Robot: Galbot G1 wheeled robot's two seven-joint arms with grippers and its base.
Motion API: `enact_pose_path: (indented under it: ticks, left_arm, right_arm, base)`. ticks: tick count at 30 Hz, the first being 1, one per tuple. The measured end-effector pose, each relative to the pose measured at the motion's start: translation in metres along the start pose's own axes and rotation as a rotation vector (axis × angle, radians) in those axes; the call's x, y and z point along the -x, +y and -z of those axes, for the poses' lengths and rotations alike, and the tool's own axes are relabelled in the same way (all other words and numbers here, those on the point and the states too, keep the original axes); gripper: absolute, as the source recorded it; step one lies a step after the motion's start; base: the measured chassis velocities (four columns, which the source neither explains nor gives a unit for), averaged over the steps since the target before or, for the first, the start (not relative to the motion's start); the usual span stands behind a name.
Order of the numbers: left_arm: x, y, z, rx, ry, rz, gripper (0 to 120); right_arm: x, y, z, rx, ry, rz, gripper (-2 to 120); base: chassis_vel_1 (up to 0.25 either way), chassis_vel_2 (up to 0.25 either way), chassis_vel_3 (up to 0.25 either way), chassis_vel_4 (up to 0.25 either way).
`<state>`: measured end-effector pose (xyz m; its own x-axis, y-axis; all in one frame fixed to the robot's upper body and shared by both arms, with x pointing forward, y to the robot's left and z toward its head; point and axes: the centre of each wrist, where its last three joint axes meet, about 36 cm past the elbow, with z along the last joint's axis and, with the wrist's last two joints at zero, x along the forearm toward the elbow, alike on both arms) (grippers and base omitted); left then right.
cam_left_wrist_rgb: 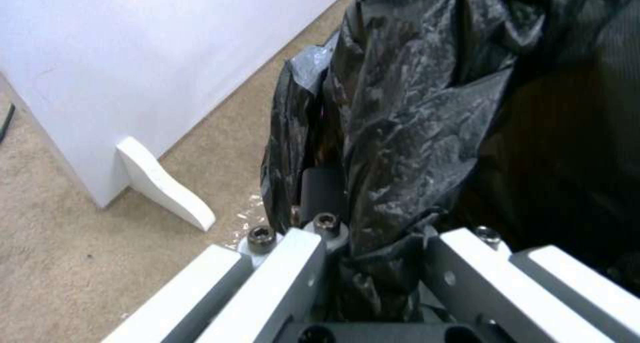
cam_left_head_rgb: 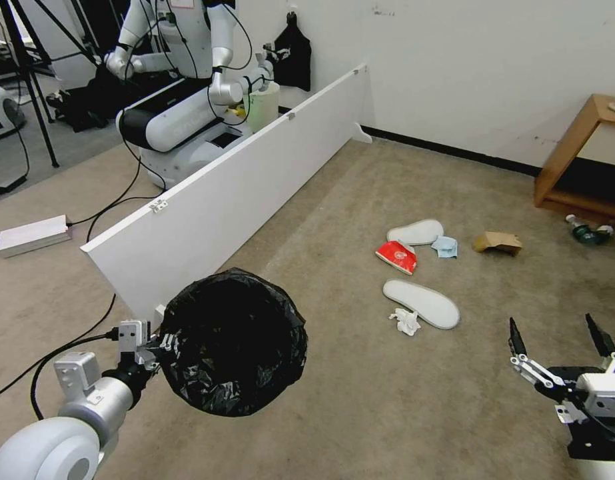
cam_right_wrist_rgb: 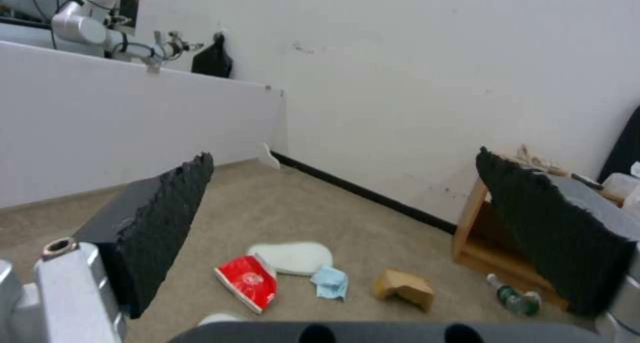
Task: Pick up the trash bin, then pick up the garbage from the floor and place it into the trash bin.
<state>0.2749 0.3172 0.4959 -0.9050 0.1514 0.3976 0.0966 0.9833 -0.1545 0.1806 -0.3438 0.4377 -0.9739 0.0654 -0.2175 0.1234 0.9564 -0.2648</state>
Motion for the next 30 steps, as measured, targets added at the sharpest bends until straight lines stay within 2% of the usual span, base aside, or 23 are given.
enact_pose_path:
  ticks: [10,16,23,30]
  left_arm:
    - [0.000,0.001,-0.005,0.025,-0.019,0.007,0]
    - [-0.004,0.001,-0.005,0.034,-0.017,-0.003,0]
    - [0.004,0.004,-0.004,0.046,-0.040,-0.010,0]
    - [0.002,0.005,-0.005,0.049,-0.042,-0.019,0]
  right_arm:
    - [0.002,0.004,-0.008,0.017,0.002,0.001,100]
    - [0.004,0.006,-0.007,0.024,0.003,0.007,100]
    - [0.005,0.006,-0.008,0.018,-0.010,0.013,100]
    - [0.008,0.010,-0.014,0.022,-0.016,0.022,100]
  base:
    - [0.000,0.000,0.000,0.000]
    - [0.000,0.000,0.000,0.000]
    - [0.000,0.000,0.000,0.000]
    - [0.000,0.000,0.000,0.000]
